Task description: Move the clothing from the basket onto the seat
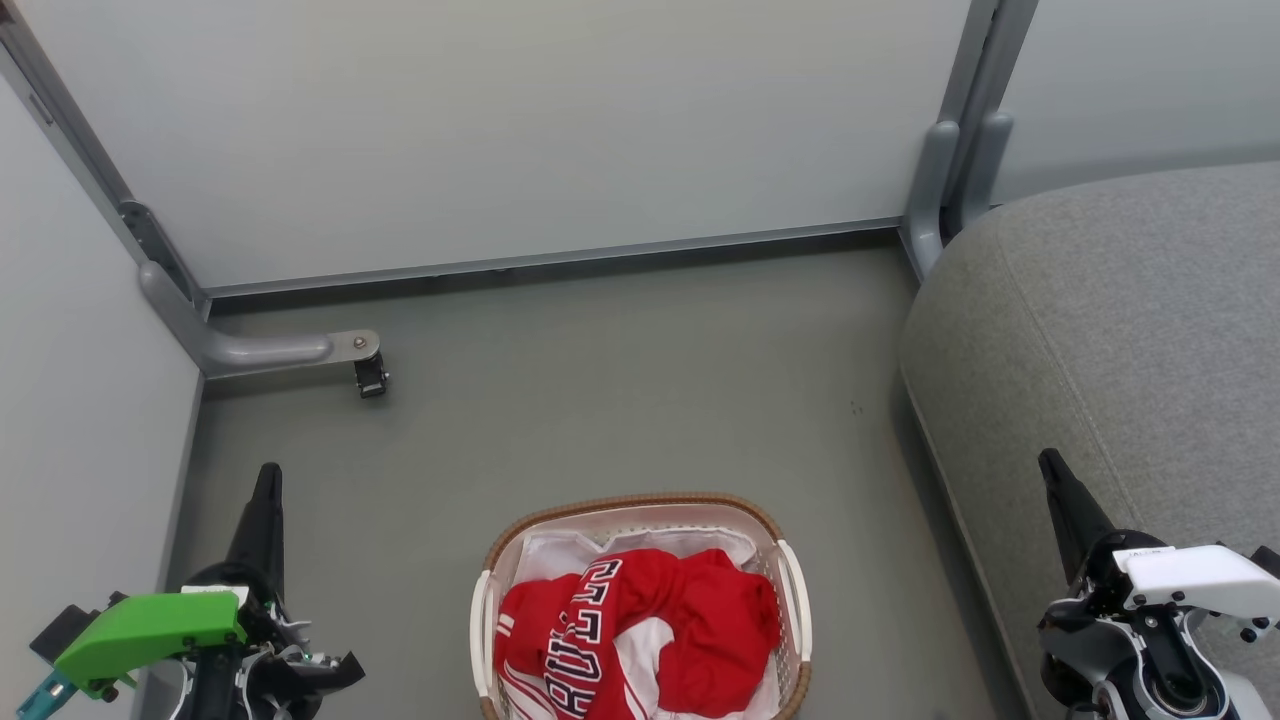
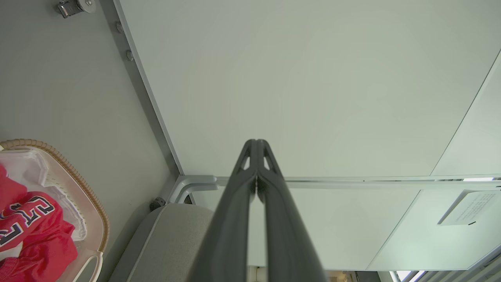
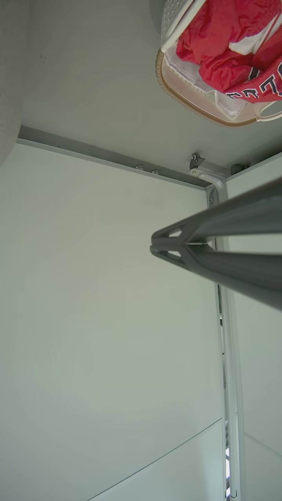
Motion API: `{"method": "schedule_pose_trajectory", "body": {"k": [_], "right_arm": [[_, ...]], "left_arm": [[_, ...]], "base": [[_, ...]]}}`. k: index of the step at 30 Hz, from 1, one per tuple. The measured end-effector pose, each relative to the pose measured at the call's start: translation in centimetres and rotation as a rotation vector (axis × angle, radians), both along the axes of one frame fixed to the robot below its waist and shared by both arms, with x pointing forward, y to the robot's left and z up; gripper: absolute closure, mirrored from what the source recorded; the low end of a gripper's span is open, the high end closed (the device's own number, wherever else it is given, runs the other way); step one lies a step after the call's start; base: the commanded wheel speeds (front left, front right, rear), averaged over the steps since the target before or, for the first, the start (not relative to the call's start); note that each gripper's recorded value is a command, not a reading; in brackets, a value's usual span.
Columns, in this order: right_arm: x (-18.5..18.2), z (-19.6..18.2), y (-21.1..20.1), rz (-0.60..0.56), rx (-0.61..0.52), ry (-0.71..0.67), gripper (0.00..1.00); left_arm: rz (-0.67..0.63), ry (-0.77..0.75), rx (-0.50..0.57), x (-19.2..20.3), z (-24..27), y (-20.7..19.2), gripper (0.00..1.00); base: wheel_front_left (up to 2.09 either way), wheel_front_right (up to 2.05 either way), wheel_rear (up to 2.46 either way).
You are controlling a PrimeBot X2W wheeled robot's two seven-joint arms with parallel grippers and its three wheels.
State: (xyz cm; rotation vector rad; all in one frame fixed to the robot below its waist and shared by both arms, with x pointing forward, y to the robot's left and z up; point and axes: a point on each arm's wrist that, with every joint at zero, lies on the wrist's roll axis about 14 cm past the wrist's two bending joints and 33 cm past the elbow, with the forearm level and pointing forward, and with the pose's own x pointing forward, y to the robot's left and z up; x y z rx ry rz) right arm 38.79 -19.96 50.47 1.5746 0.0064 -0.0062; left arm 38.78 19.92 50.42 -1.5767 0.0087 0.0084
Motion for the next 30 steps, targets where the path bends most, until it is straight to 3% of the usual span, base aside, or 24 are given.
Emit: {"method": "schedule_pose_trajectory", "body": {"k": [5, 6, 7, 8, 9, 10, 18, 30], "right_arm": [[0.0, 0.0, 0.0, 0.000, 0.000, 0.000, 1.00], [0.0, -0.1, 0.0, 0.000, 0.001, 0.003, 0.00], [-0.1, -0.4, 0.1, 0.000, 0.003, 0.013, 1.00], [-0.3, -0.9, 0.1, 0.000, 0.006, 0.026, 0.00], [-0.6, -1.5, 0.2, -0.001, 0.010, 0.044, 1.00], [-0.9, -2.0, 0.3, -0.001, 0.013, 0.060, 0.00], [-0.9, -2.4, 0.4, -0.002, -0.044, 0.073, 0.00], [-0.3, -2.0, 0.4, 0.010, -0.271, 0.067, 0.00]], "left_arm": [[0.000, 0.000, 0.000, 0.0, 0.0, 0.0, 1.00], [0.000, 0.003, -0.001, 0.0, -0.1, 0.0, 0.00], [0.000, 0.014, -0.002, -0.1, -0.5, 0.0, 1.00], [0.001, 0.029, -0.005, -0.3, -0.9, -0.1, 0.00], [0.001, 0.048, -0.008, -0.6, -1.6, -0.1, 1.00], [0.001, 0.065, -0.010, -0.9, -2.1, -0.2, 0.00], [0.017, 0.094, 0.064, -1.1, -3.0, -0.1, 0.00], [0.023, 0.113, 0.335, -1.2, -3.3, 0.3, 0.00]], "base": [[0.00, 0.00, 0.00], [0.00, 0.00, 0.00], [0.00, 0.00, 0.00], [0.00, 0.00, 0.00], [0.00, 0.00, 0.00], [0.00, 0.00, 0.00], [0.00, 0.00, 0.00], [0.00, 0.00, 0.00]]}}
